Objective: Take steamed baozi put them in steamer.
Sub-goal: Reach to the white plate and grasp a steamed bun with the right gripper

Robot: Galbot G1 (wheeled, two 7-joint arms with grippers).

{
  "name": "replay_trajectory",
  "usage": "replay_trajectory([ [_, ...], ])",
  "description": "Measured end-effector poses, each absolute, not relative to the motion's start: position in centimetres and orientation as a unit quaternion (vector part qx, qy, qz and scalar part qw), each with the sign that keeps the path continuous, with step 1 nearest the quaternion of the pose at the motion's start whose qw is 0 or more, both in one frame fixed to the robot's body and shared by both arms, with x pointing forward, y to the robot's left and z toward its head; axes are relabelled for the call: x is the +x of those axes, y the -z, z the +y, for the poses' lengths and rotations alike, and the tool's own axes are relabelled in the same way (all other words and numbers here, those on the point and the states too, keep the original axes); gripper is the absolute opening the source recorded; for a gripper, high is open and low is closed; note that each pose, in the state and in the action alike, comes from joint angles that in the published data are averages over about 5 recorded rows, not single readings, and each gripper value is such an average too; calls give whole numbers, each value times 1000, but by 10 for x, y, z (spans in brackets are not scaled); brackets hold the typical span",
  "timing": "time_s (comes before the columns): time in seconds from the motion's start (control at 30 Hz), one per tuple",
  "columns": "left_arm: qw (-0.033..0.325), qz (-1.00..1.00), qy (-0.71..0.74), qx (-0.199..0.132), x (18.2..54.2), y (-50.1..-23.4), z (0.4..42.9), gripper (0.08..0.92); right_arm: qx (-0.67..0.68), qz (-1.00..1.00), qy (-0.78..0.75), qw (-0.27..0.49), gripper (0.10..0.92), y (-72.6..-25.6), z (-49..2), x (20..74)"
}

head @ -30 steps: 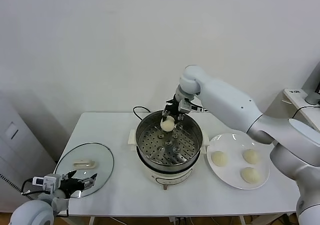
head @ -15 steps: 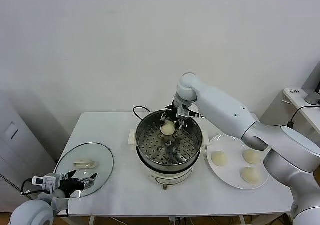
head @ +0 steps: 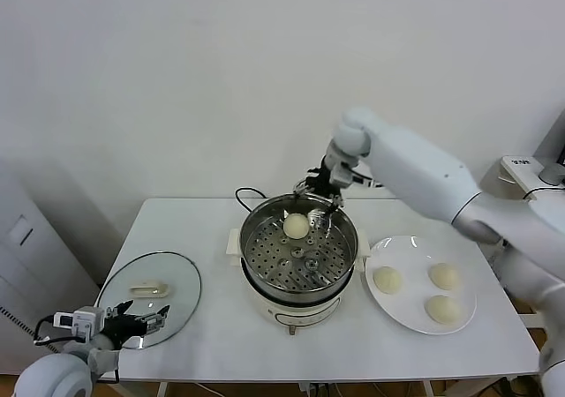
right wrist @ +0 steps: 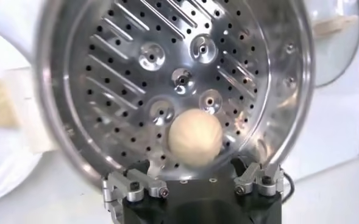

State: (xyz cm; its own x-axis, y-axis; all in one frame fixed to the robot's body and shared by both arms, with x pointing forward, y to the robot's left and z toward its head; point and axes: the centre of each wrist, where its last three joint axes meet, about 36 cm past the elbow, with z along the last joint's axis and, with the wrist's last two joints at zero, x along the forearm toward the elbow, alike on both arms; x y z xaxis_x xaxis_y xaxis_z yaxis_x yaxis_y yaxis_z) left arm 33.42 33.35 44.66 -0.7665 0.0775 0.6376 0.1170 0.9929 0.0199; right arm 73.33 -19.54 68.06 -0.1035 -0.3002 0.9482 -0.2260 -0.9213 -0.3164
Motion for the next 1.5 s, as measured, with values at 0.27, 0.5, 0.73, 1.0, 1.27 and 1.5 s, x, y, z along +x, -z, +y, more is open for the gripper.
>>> replay_trajectory([
  [0.27,336,-940,27,-49,335,-447,334,823,-692,249,678,-18,823,-697,-253,729],
  [0.5,335,-941,25,-47,335,-447,334,823,-680,363,622,-137,823,-682,-306,717],
  [0.73,332,-942,24,-45,336,-448,334,823,-649,449,566,-238,823,-653,-346,705],
  [1.0,331,-942,23,-44,336,-449,334,823,-623,495,525,-304,823,-607,-371,697],
  [1.27,332,-942,21,-42,335,-448,334,823,-610,512,500,-340,823,-557,-383,688],
  [1.5,333,-942,21,-41,334,-448,333,823,-607,514,487,-360,823,-520,-387,681],
])
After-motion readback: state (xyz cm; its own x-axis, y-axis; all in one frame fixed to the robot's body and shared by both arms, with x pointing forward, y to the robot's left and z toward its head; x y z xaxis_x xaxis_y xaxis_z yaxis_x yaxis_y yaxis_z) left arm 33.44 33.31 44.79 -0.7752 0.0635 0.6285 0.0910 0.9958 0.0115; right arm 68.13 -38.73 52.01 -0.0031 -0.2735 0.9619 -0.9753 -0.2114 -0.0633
